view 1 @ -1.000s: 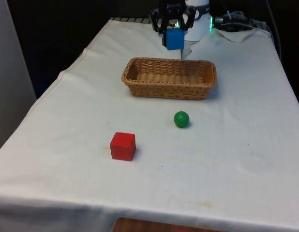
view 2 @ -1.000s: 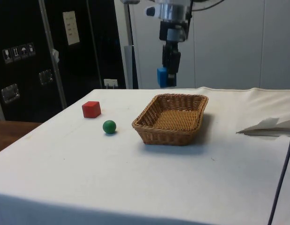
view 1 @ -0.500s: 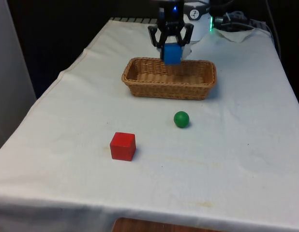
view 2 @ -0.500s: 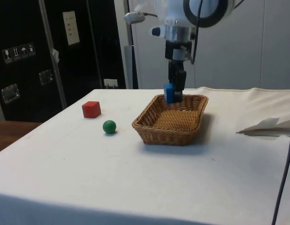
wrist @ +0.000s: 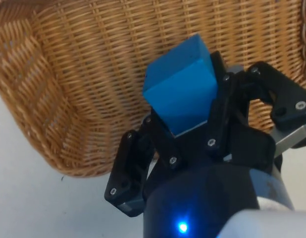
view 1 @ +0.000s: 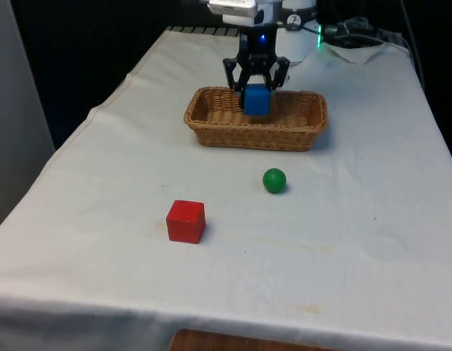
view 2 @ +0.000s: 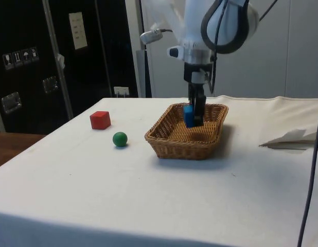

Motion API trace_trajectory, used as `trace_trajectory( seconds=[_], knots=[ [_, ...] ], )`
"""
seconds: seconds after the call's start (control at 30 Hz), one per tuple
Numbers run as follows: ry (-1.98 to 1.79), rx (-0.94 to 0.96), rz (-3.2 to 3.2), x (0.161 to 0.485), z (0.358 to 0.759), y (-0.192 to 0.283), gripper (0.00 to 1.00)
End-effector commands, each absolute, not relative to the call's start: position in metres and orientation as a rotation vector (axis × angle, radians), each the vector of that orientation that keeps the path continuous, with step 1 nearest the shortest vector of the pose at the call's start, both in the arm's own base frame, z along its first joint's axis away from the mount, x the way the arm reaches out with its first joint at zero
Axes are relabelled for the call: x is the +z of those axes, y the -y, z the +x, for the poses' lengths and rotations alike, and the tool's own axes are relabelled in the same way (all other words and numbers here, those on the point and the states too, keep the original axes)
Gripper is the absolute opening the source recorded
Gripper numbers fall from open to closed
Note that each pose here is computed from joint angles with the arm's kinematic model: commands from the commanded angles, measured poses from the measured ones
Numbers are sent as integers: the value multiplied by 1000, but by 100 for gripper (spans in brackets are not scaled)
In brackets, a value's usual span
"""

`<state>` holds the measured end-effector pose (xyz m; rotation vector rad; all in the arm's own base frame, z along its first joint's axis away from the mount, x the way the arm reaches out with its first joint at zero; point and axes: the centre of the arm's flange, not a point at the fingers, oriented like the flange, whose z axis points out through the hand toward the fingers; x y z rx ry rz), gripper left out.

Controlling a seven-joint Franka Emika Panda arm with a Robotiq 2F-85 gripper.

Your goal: Place all non-red objects into the basket.

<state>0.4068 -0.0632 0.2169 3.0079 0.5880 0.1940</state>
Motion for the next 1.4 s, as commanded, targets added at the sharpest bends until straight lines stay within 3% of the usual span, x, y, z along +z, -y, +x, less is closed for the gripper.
trace_trajectory(
  seconds=[0.0, 0.43, 0.53, 0.67, 0.7, 0.8, 0.9, 1.37],
  knots=[
    [-583, 219, 3020, 220, 405, 58, 3],
    [-556, 184, 3008, 201, 404, 59, 3],
    [-557, 182, 3007, 200, 405, 60, 8],
    [-556, 177, 3006, 199, 405, 60, 48],
    [-556, 177, 3005, 199, 405, 60, 67],
    [-557, 165, 3001, 197, 405, 62, 96],
    [-556, 175, 3004, 199, 405, 60, 100],
    [-555, 205, 3022, 217, 406, 64, 100]
  ],
)
